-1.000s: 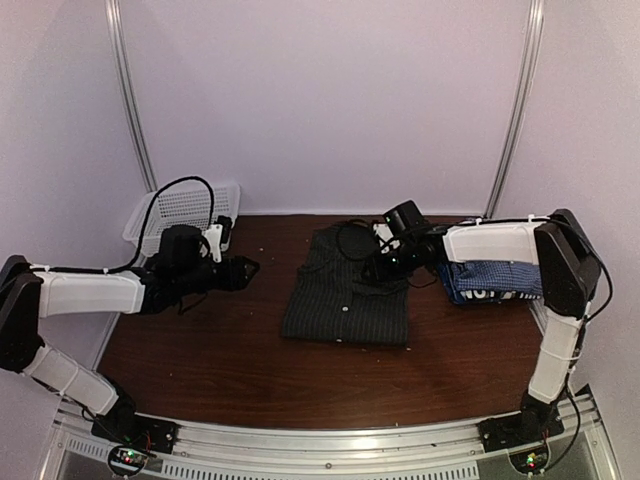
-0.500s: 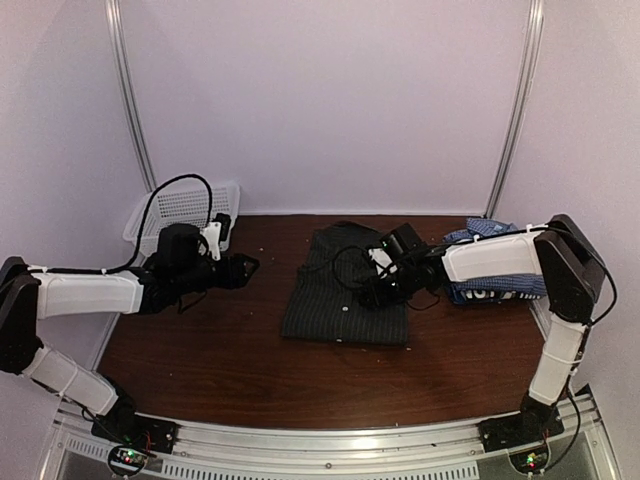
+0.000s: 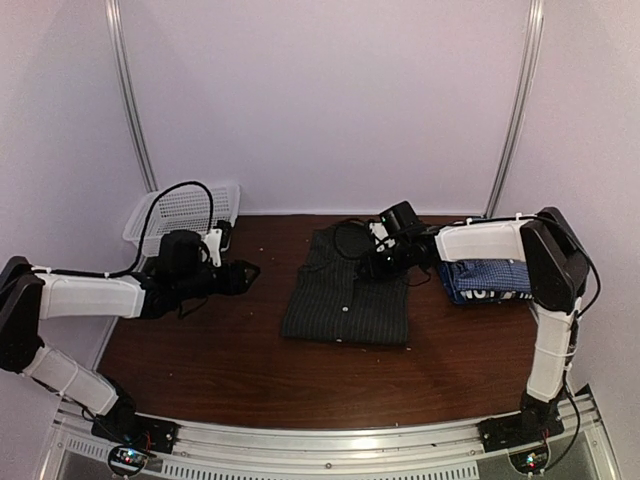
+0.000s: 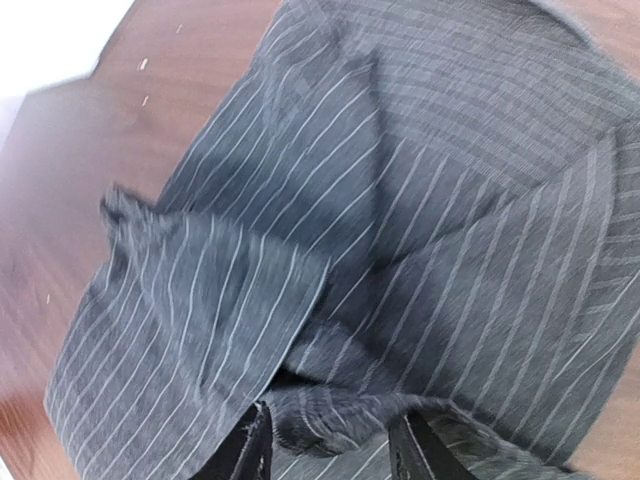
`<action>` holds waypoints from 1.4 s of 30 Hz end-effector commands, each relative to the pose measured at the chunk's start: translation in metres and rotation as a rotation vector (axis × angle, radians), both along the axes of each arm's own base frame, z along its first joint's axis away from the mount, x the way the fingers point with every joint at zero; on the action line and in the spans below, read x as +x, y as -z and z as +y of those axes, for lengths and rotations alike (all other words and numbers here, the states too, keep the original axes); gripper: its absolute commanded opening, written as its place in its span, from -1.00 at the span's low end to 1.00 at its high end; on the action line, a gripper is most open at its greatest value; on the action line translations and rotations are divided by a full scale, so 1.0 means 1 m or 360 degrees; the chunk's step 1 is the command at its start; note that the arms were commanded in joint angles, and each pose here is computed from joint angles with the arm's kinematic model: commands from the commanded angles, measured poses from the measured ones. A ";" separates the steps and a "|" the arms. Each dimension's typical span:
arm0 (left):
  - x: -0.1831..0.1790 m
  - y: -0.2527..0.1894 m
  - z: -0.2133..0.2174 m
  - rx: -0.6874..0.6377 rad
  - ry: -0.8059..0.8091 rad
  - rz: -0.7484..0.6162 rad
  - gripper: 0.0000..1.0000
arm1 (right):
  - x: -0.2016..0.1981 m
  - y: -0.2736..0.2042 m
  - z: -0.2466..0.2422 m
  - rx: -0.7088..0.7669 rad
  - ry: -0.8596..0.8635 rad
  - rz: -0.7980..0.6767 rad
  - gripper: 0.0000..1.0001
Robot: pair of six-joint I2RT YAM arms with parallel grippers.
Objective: Fold and stack the long sleeve shirts
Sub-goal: Smooth out the 2/3-rectangle-folded shirt at the center of the board, then move the 2/3-rectangle-folded shirt to the center of the board.
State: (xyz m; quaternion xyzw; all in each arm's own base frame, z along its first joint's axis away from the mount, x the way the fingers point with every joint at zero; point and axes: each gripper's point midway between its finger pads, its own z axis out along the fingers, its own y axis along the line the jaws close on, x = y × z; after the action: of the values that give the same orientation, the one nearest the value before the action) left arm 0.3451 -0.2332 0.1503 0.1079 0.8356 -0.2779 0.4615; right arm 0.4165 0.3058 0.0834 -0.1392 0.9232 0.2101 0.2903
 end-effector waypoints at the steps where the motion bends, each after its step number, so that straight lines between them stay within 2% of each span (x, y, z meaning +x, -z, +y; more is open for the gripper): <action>1: -0.003 -0.001 -0.010 -0.0052 0.0040 -0.0037 0.28 | 0.030 -0.011 -0.011 0.0019 0.0093 -0.0081 -0.17; 5: -0.012 0.002 -0.019 -0.0040 0.0096 -0.0066 0.28 | 0.044 -0.014 -0.026 0.0051 0.0172 -0.0084 -0.17; 10: -0.027 0.001 -0.041 -0.0016 0.0253 -0.0161 0.29 | 0.036 -0.027 -0.043 0.0060 0.0224 -0.0135 -0.14; 16: -0.045 0.009 -0.079 0.0013 0.0502 -0.0180 0.30 | -0.006 -0.035 -0.056 0.0093 0.0161 -0.0144 -0.11; 21: -0.043 0.022 -0.105 0.0037 0.0591 -0.0138 0.24 | -0.054 -0.027 -0.050 0.0111 0.0054 -0.0104 -0.10; 28: -0.039 0.044 -0.139 0.0100 0.0730 -0.0066 0.11 | -0.112 -0.009 -0.018 0.0112 -0.0164 -0.0061 -0.09; 35: -0.053 0.089 -0.145 0.0253 0.0774 0.0044 -0.19 | -0.132 0.029 -0.016 0.0058 -0.0213 0.0054 -0.11; 42: -0.088 0.132 -0.138 0.0455 0.0878 0.0099 -0.46 | -0.151 0.056 -0.030 0.0024 -0.0202 0.0140 -0.12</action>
State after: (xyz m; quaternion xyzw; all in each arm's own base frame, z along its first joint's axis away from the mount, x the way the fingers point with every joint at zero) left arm 0.2748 -0.3757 0.0428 0.3530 0.8171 -0.3024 0.3410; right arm 0.2730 0.2786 0.0388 -0.1915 0.9207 0.2365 0.2441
